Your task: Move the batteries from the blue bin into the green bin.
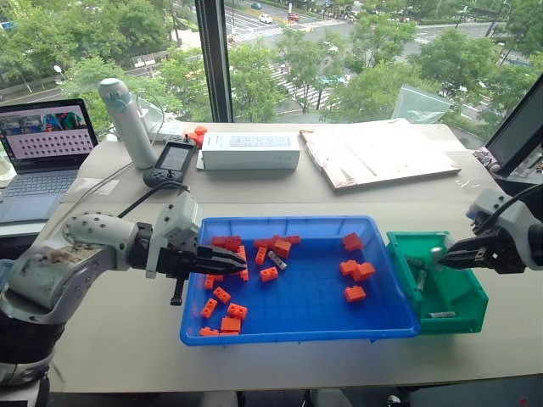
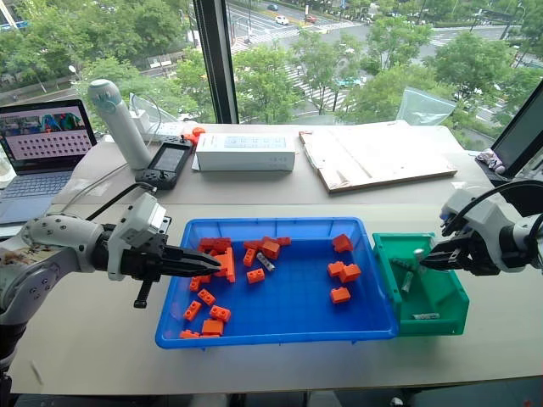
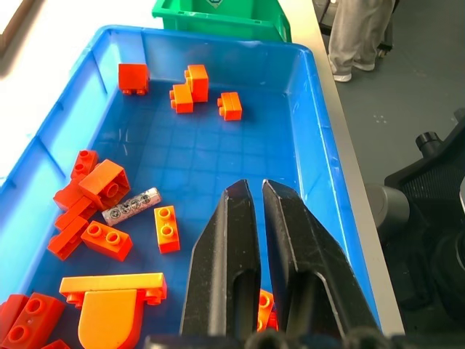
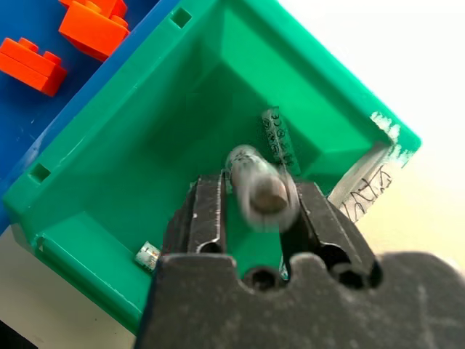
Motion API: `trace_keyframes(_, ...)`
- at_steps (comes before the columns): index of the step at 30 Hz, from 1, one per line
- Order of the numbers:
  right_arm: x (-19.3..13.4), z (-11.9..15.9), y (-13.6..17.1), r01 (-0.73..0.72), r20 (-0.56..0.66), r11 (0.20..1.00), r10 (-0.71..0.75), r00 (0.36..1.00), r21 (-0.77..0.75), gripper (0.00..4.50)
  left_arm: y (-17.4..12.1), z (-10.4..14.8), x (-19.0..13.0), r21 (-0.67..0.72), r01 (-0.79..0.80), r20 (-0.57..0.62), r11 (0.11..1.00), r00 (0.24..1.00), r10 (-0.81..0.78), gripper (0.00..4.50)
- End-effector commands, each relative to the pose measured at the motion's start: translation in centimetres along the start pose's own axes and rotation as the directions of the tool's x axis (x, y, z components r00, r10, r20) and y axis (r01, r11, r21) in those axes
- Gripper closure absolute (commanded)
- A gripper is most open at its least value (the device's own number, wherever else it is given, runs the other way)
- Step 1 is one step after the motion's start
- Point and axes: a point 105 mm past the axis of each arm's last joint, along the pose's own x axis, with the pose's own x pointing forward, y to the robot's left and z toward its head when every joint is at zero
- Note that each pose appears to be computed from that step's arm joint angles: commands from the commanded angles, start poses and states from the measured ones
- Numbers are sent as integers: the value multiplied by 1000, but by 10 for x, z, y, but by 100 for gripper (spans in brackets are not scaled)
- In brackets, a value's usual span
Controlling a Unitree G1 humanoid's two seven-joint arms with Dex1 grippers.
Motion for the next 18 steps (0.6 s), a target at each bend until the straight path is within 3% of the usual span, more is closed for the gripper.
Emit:
trace_keyframes(1, -20, 12, -9, 37, 3, 997, -37, 999, -69, 134, -5, 4, 0, 26, -11, 11, 1000, 1000, 11, 415)
trace_keyframes(5, -20, 48, -5, 20, 124, 990, -3, 992, -140, 2, -5, 2, -2, 20, -33, 8, 999, 999, 33, 415)
trace_keyframes(11, 22, 125, 57, -198, 348, 938, 294, 890, -286, 2, -4, -5, -12, 15, -87, -50, 996, 995, 88, 415)
trace_keyframes(16, 52, 150, 110, -289, 440, 852, 482, 758, -436, 2, -7, -6, -21, 7, -127, -84, 992, 988, 128, 415)
trace_keyframes(18, 66, 148, 119, -270, 427, 833, 493, 758, -483, 2, -10, -7, -24, -1, -143, -92, 990, 986, 142, 415)
